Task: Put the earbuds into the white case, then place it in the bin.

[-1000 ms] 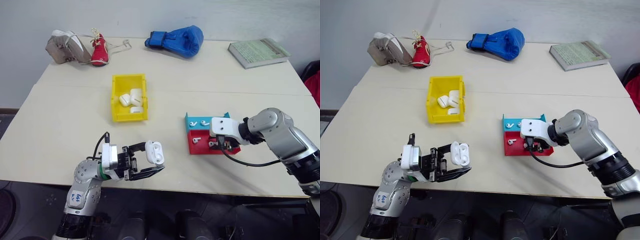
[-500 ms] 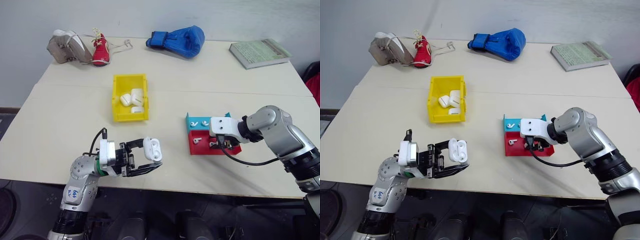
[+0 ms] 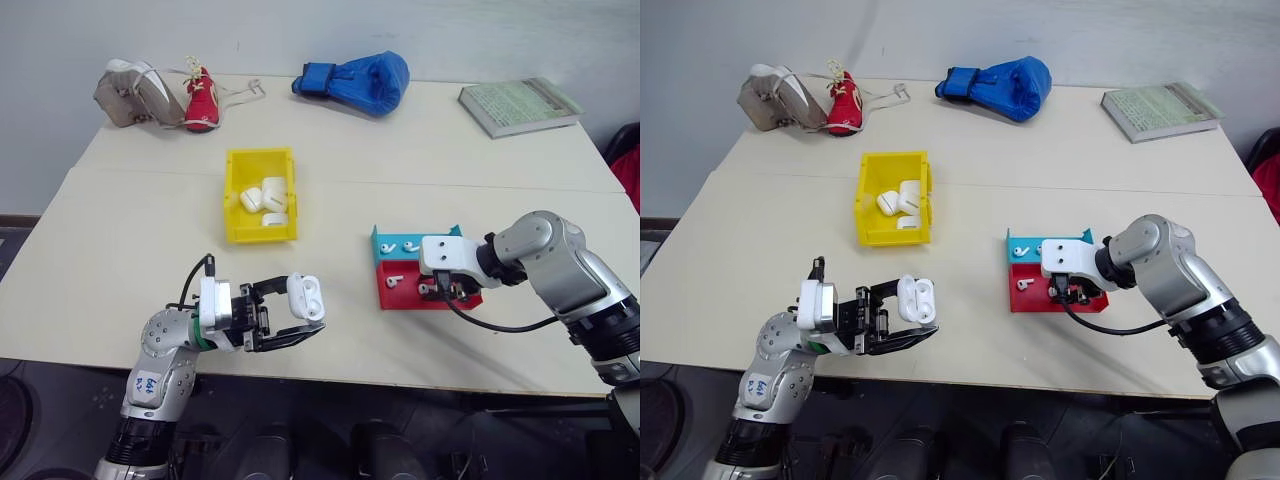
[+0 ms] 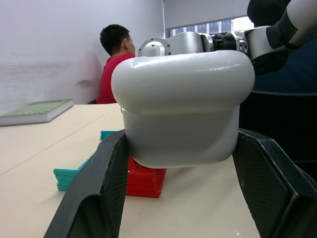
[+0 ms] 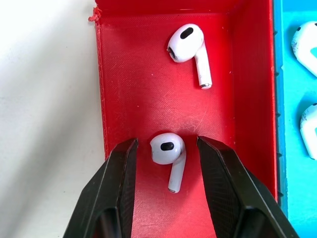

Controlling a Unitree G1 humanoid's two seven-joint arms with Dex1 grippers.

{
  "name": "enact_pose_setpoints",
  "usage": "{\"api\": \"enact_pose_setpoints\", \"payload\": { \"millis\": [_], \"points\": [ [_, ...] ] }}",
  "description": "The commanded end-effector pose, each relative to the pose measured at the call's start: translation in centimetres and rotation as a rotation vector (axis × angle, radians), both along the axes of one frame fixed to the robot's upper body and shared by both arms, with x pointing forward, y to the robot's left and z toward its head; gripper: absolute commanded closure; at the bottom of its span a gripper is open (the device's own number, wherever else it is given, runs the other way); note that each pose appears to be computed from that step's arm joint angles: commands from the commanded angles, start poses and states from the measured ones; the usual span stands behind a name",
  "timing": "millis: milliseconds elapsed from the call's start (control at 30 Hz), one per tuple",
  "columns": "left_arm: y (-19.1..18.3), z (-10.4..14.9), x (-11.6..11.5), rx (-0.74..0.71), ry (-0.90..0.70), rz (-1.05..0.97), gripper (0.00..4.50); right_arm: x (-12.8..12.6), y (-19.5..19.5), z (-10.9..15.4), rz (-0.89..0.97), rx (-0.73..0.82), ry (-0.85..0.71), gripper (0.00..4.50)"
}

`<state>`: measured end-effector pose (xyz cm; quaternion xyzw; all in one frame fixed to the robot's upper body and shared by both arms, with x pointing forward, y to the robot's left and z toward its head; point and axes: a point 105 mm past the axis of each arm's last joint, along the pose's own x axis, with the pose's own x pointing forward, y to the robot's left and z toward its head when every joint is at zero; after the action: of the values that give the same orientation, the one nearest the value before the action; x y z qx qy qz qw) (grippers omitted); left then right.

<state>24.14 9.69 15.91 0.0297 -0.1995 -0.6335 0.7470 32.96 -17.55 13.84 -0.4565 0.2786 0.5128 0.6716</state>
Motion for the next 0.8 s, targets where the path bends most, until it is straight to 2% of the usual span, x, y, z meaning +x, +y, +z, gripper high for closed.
{"api": "enact_pose_setpoints", "payload": {
  "millis": [33,133,233,467,567,733,800],
  "points": [
    [0.2,0.6,-0.1,-0.009,-0.025,0.000,1.77,-0.3,-0.8,0.0,-0.017,-0.028,0.006,2.59],
    [0.1,0.6,-0.2,-0.008,-0.026,-0.001,1.77,-0.3,-0.9,-0.1,-0.018,-0.026,0.011,3.17],
    [0.1,0.7,-0.2,-0.008,-0.027,-0.002,1.77,-0.4,-0.9,-0.1,-0.018,-0.024,0.015,4.06],
    [0.0,0.8,-0.3,-0.014,-0.028,-0.008,1.77,-0.2,-0.8,0.2,-0.017,-0.011,0.000,4.06],
    [-0.3,1.3,-0.6,-0.033,-0.030,-0.037,1.77,-0.8,-0.5,1.7,0.006,0.069,-0.009,4.06],
    [-1.5,2.0,-1.3,-0.059,-0.032,-0.129,1.77,-3.3,0.7,6.2,0.121,0.424,-0.043,4.06],
    [-2.0,2.1,-1.4,-0.066,-0.022,-0.171,1.77,-5.6,1.6,8.1,0.243,0.619,-0.028,4.06]
  ]
}}
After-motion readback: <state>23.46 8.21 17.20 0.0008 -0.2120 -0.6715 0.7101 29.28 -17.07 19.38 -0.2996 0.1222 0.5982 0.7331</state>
